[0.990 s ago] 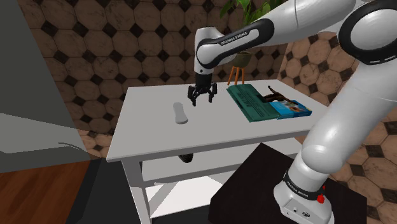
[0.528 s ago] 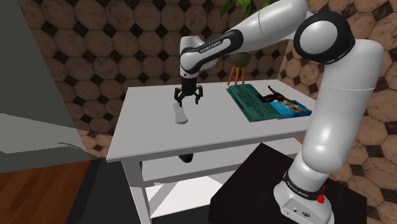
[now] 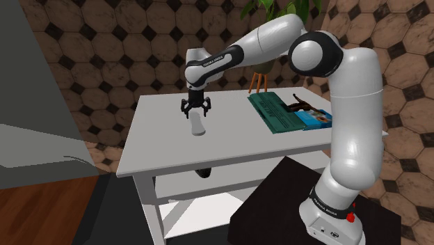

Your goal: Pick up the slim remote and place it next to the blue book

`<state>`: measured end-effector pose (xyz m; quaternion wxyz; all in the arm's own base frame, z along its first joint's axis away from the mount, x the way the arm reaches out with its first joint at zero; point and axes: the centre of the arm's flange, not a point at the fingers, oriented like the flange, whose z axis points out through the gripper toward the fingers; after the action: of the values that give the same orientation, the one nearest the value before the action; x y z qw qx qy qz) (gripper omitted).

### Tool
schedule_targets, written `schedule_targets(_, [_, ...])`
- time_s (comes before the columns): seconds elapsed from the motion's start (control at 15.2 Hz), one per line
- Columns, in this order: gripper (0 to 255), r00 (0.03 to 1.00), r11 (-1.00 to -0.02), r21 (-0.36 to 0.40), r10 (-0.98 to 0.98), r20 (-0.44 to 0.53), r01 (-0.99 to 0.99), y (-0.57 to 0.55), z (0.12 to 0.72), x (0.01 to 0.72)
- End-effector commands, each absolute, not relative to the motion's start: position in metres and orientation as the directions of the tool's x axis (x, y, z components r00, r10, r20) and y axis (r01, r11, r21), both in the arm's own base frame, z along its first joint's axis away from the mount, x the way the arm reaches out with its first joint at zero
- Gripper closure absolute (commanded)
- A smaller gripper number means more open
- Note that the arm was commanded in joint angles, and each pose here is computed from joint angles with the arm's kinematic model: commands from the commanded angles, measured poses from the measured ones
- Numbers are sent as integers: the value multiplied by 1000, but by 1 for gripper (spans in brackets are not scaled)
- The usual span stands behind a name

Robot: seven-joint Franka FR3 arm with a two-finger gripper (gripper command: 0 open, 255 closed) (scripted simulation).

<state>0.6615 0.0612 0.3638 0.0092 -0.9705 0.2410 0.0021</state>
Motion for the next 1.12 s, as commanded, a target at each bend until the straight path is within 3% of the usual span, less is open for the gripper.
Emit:
schedule_targets(0.0, [0,883,-883,-17,-469,-8,-469,61,352,663])
schedule_targets(0.79, [0,883,-883,-17,-469,-8,-469,62,334,663])
schedule_targets(0.86, [255,883,-883,-17,-469,-8,-469,62,334,663])
schedule_targets(1.06, [255,883,-883,-17,-469,-8,-469,62,334,663])
